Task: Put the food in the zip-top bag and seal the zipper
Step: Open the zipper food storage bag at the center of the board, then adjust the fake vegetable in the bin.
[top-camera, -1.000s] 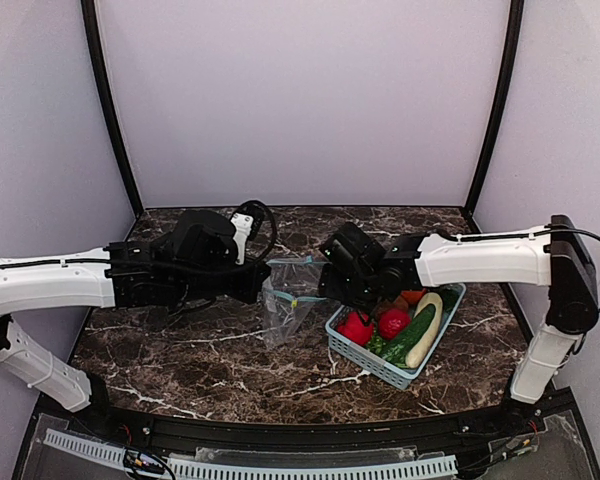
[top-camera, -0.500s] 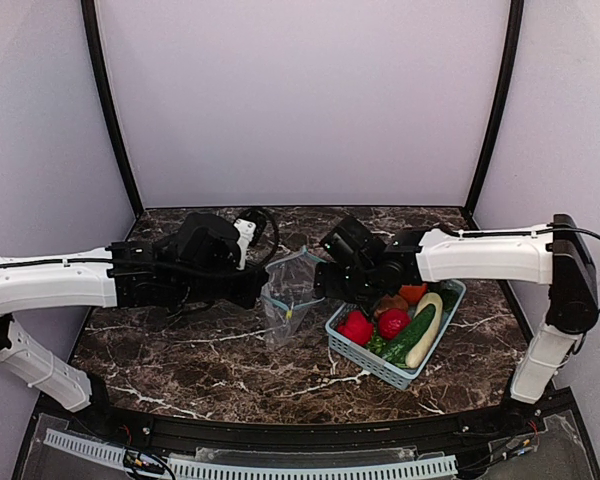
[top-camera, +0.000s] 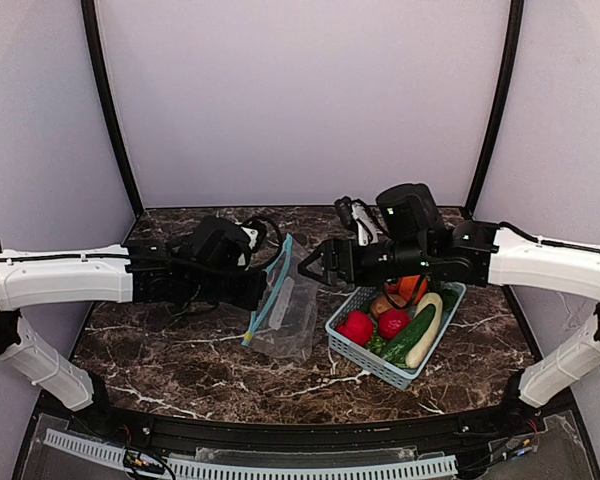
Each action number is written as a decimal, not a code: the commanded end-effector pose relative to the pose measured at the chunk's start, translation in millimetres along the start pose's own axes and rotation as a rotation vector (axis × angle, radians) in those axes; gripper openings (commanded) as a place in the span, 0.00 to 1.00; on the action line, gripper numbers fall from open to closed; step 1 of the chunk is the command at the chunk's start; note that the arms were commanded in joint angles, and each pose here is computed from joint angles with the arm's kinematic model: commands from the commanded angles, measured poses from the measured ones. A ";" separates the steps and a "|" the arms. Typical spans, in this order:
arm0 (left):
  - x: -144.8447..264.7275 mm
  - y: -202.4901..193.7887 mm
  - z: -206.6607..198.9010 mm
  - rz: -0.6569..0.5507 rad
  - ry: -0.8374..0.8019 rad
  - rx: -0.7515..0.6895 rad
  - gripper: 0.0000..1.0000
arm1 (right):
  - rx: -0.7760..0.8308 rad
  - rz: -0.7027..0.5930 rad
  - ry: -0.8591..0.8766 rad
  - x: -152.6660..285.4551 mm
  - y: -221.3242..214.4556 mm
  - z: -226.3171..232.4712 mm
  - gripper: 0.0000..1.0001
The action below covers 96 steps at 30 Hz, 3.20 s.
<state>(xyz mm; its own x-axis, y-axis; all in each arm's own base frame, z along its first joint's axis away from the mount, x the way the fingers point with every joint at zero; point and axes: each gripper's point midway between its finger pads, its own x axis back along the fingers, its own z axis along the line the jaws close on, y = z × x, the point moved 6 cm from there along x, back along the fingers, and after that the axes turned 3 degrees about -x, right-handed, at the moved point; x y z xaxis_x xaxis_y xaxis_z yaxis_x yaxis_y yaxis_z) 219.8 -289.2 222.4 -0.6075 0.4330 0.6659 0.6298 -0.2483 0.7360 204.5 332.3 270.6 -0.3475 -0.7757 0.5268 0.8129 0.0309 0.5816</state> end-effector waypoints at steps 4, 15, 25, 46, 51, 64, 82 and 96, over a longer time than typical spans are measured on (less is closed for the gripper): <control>9.4 4.5 0.7 -0.018 -0.051 0.034 0.01 | -0.058 -0.095 -0.023 39.7 2.3 -9.4 0.94; 55.8 8.8 39.3 0.024 0.186 -0.117 0.01 | -0.362 -0.133 -0.638 107.3 -29.6 -122.5 0.78; 47.6 -19.3 42.4 0.079 0.135 -0.071 0.01 | -0.488 -0.099 -0.794 135.7 -52.2 -190.4 0.61; 40.9 -31.9 39.1 0.073 0.074 -0.008 0.01 | -0.528 -0.030 -0.811 90.4 -20.0 -247.3 0.47; 40.8 -32.1 39.1 0.072 0.073 -0.009 0.01 | -0.568 -0.005 -0.873 82.7 -27.1 -259.9 0.52; 46.8 -30.8 40.9 0.049 0.068 0.001 0.01 | -0.628 0.043 -0.878 62.6 -46.2 -272.1 0.57; 54.2 -28.2 44.4 0.028 0.079 -0.001 0.01 | -0.493 -0.220 -0.902 123.3 -7.5 -226.7 0.29; 53.6 -28.9 43.6 0.032 0.071 0.006 0.01 | -0.220 -0.385 -0.811 163.2 45.6 -169.7 0.30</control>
<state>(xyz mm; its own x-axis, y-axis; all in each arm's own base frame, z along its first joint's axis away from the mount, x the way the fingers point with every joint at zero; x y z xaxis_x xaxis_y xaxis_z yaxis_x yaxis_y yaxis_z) 191.8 -226.7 233.2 -0.6183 0.3722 0.6922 0.6469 -0.2592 0.7172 261.1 94.5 247.9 -0.7032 -0.0089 0.7109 0.6569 -0.3906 0.6449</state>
